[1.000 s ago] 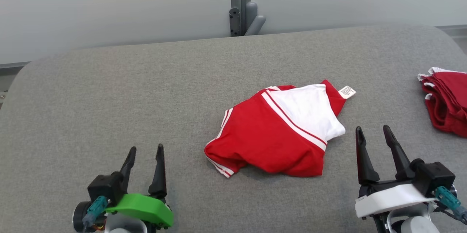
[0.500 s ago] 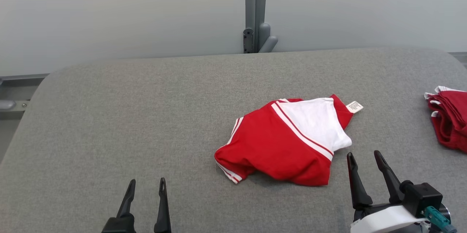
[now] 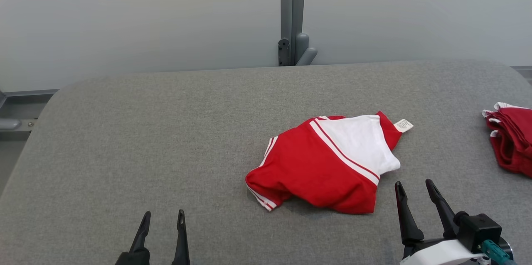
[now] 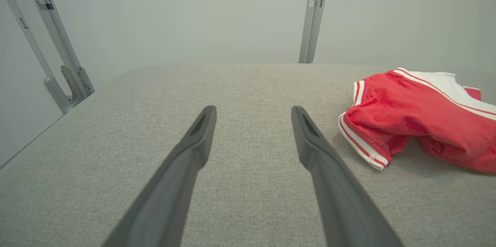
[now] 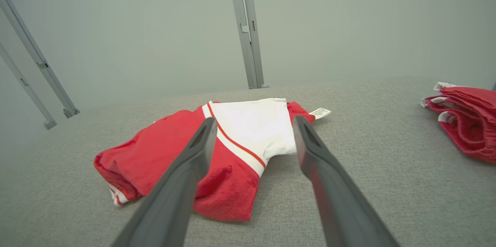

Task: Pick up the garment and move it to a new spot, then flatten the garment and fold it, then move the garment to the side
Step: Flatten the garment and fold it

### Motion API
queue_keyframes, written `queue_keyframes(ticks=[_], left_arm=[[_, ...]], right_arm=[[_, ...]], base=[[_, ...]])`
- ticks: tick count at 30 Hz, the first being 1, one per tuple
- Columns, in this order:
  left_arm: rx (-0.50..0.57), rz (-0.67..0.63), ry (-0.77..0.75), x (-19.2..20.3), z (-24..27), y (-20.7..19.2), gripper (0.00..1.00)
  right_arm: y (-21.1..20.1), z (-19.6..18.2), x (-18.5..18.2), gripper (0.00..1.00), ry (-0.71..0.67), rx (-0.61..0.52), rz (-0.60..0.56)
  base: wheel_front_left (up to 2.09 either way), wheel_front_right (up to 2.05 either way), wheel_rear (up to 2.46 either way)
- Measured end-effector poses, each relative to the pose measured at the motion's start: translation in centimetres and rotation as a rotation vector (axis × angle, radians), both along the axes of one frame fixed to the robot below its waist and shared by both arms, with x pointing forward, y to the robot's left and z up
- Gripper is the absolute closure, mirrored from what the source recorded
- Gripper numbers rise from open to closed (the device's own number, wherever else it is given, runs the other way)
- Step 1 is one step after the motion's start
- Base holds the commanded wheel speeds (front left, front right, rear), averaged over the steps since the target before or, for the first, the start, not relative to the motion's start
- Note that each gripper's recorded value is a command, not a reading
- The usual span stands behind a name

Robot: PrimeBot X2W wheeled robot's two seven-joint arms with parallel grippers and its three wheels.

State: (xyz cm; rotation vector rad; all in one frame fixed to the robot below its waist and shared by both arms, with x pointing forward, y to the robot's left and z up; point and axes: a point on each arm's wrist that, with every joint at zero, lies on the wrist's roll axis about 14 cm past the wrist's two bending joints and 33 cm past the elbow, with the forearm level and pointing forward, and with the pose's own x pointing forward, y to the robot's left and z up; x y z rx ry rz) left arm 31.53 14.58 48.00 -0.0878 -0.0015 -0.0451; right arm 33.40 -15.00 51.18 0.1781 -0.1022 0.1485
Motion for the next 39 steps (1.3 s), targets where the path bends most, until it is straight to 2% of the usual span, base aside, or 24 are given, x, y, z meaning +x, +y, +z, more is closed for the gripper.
queue_keyframes(ticks=[21,25,31,39], left_arm=[[-0.011,-0.005,0.010,-0.2,-0.2,-0.5,0.00],[-0.011,-0.008,0.015,-0.2,-0.4,-0.7,0.00],[-0.008,-0.022,0.032,0.2,-0.9,-1.1,0.00],[-0.015,-0.031,0.035,0.6,-0.9,-1.5,0.00]], right_arm=[[0.2,-0.1,0.1,0.00,0.005,-0.001,0.012],[0.7,-0.6,0.2,0.00,0.026,0.043,0.022],[3.4,0.2,3.4,0.00,0.024,0.111,0.108],[5.7,-1.1,8.0,0.00,0.108,0.070,0.206]], base=[[0.00,0.00,0.00],[0.00,0.00,0.00],[0.00,0.00,0.00],[0.00,0.00,0.00]])
